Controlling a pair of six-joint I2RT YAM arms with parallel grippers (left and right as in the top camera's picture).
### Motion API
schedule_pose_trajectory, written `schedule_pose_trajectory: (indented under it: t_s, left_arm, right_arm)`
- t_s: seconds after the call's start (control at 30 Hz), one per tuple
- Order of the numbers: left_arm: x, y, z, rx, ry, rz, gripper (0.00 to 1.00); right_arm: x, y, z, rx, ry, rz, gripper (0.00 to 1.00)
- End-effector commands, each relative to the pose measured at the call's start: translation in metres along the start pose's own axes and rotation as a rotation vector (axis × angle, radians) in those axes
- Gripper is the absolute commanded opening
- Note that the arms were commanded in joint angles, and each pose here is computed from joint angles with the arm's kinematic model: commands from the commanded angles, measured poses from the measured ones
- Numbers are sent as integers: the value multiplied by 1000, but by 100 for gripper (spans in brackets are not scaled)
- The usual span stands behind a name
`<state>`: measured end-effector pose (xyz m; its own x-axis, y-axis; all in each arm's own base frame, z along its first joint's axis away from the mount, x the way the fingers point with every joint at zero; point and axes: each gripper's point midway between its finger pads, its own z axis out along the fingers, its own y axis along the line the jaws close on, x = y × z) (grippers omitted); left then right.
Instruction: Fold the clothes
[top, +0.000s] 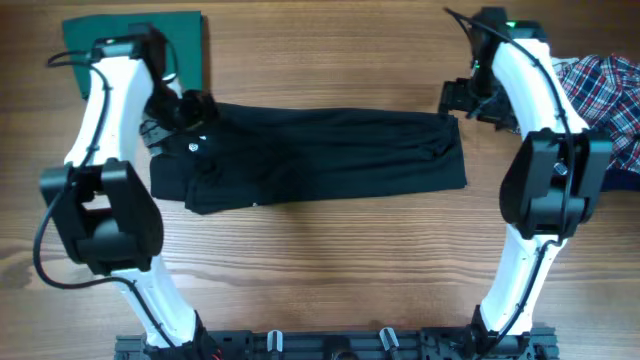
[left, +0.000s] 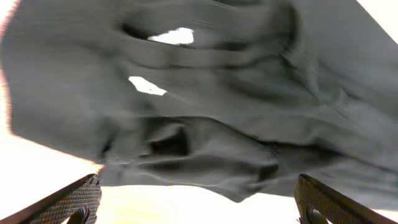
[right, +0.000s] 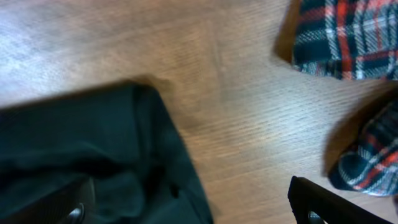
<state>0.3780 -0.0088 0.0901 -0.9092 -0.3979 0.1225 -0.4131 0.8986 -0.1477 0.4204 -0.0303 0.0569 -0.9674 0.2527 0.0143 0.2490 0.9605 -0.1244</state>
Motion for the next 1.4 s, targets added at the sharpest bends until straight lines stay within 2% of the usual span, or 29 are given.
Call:
schedule_pose_trajectory:
  t_s: [0.0, 0.07, 0.23, 0.43, 0.8, 0.93, 1.03, 1.2, 1.3, 1.37]
  left_arm:
    - [11, -34, 7, 36, 0, 126, 100]
    - [9, -49, 9, 45, -28, 166, 100]
    - [9, -62, 11, 55, -50, 200, 100]
    - [9, -62, 11, 54, -48, 200, 100]
    - [8, -63, 11, 57, -55, 201, 100]
    - [8, -63, 11, 57, -55, 202, 100]
    - [8, -63, 11, 57, -55, 202, 100]
    - [8, -63, 11, 57, -54, 202, 100]
    - [8, -63, 11, 56, -54, 201, 100]
    - [9, -62, 11, 55, -52, 201, 100]
  right_arm:
    - [22, 20, 16, -242, 107, -164, 100]
    - [33, 32, 24, -347, 134, -221, 100]
    - [43, 52, 40, -468, 117, -342, 100]
    - [46, 54, 52, -473, 107, -361, 100]
    - [84, 60, 101, -472, 176, -287, 99]
    - [85, 69, 100, -478, 174, -289, 86]
    - [86, 72, 102, -449, 177, -276, 72]
    - [85, 72, 103, -434, 175, -264, 56]
    - [81, 57, 109, -327, 176, -188, 44]
    - [80, 52, 111, -297, 175, -174, 40]
